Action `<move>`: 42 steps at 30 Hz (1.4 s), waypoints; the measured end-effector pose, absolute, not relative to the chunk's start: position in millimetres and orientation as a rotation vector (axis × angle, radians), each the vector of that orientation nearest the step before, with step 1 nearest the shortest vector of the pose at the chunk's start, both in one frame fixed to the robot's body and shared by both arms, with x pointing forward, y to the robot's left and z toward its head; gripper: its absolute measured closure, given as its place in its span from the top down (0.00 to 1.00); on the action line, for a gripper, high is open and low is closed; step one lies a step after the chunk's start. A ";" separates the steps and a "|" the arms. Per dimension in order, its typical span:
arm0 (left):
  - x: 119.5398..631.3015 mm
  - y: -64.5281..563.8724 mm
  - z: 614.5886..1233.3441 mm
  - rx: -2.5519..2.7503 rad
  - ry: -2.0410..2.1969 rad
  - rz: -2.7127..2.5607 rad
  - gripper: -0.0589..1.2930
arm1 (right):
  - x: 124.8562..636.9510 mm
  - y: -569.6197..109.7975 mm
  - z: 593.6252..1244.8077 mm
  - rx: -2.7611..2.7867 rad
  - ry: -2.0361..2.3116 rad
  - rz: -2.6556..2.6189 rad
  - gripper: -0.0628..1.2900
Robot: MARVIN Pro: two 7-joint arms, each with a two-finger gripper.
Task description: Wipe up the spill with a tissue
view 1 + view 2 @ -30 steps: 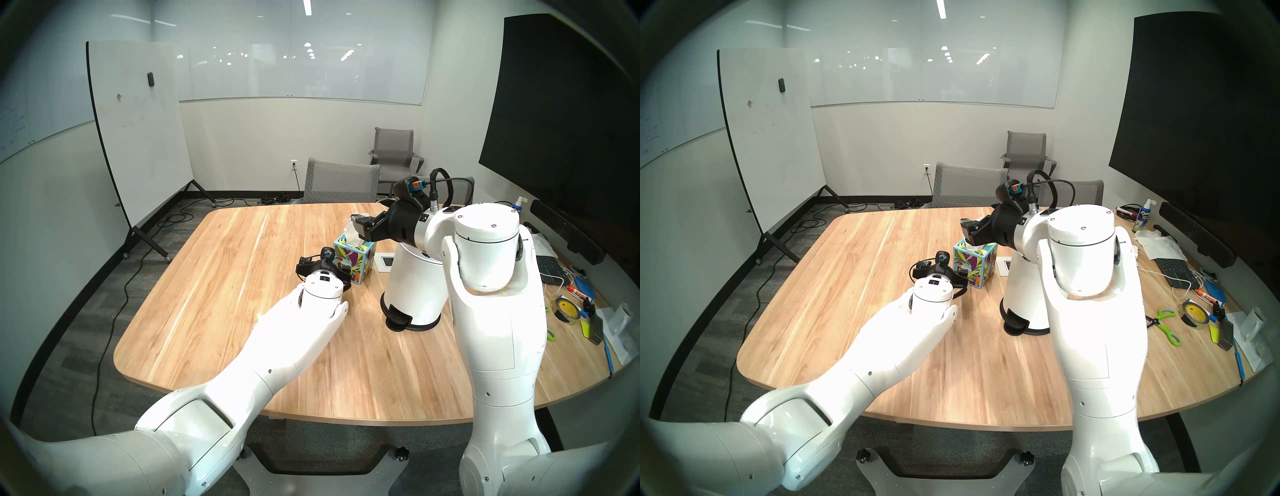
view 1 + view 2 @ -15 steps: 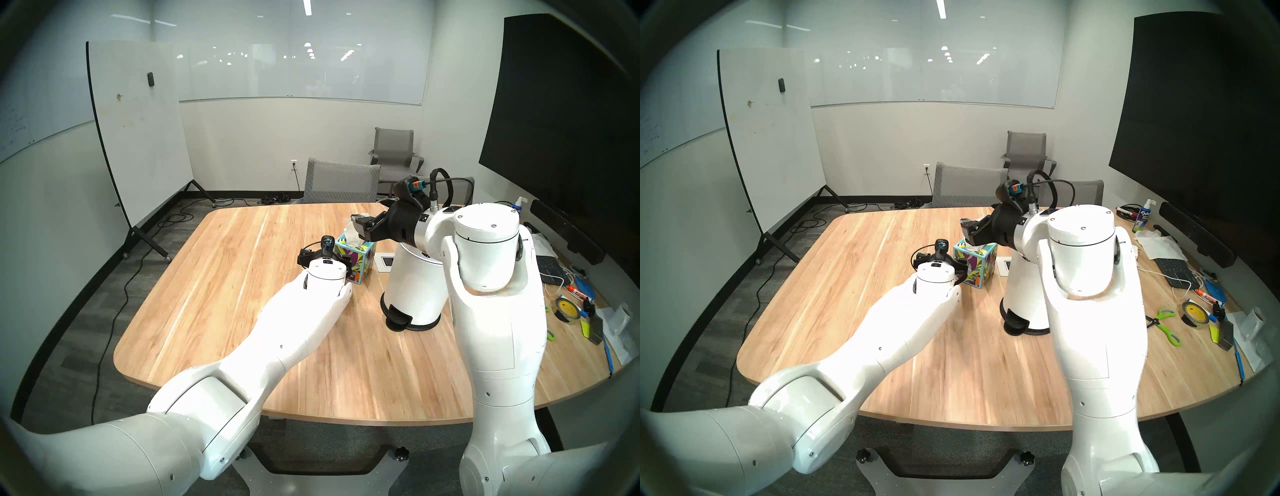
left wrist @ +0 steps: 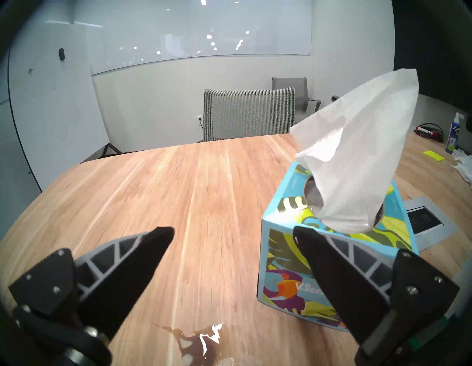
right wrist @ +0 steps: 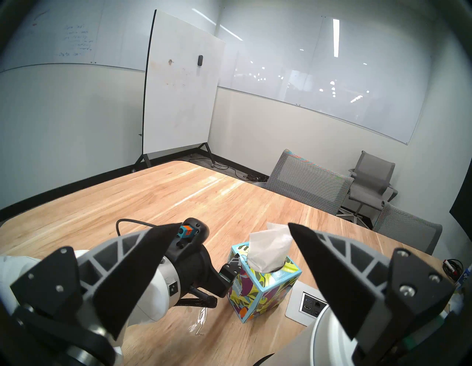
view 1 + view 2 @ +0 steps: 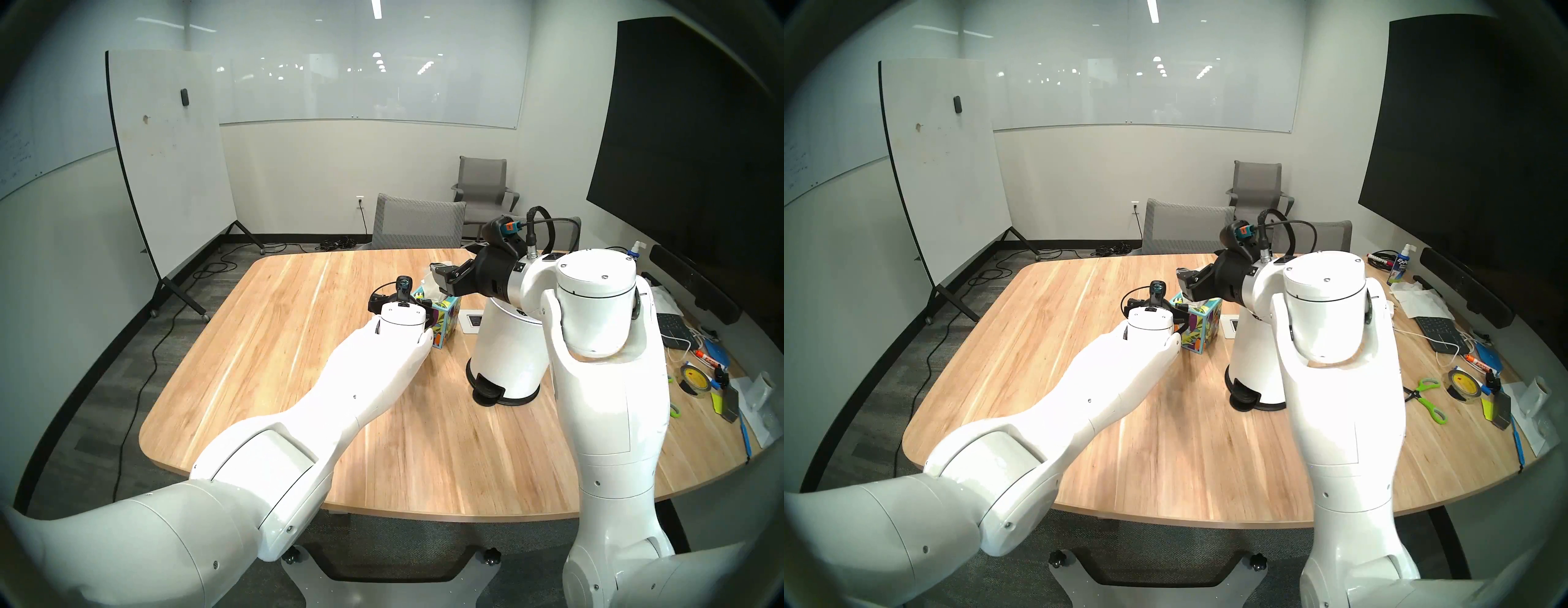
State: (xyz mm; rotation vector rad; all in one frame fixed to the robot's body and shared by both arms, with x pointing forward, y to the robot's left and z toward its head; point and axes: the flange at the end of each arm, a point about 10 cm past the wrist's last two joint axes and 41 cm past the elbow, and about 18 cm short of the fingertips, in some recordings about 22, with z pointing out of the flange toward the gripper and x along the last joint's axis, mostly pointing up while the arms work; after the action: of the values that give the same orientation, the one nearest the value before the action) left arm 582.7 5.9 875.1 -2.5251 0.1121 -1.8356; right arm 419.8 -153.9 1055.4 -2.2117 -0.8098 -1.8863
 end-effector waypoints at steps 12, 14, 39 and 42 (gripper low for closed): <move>595.4 -2.7 891.1 -2.515 0.102 -1.886 0.98 | 419.8 -153.9 1055.4 -2.212 -0.810 -1.886 0.95; 597.0 -4.8 893.2 -2.513 0.103 -1.893 0.98 | 419.8 -153.9 1055.4 -2.212 -0.810 -1.886 0.95; 606.7 -25.1 902.4 -2.513 0.121 -1.975 0.98 | 419.8 -154.1 1055.4 -2.212 -0.809 -1.886 0.95; 607.5 -28.5 908.8 -2.489 0.133 -2.010 0.98 | 419.8 -154.1 1055.4 -2.212 -0.809 -1.886 0.95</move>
State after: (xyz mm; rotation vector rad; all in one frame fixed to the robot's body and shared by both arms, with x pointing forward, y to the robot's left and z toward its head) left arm 607.5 -28.5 908.8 -2.4891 0.1332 -2.0102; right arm 419.8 -154.1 1055.4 -2.2121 -0.8091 -1.8863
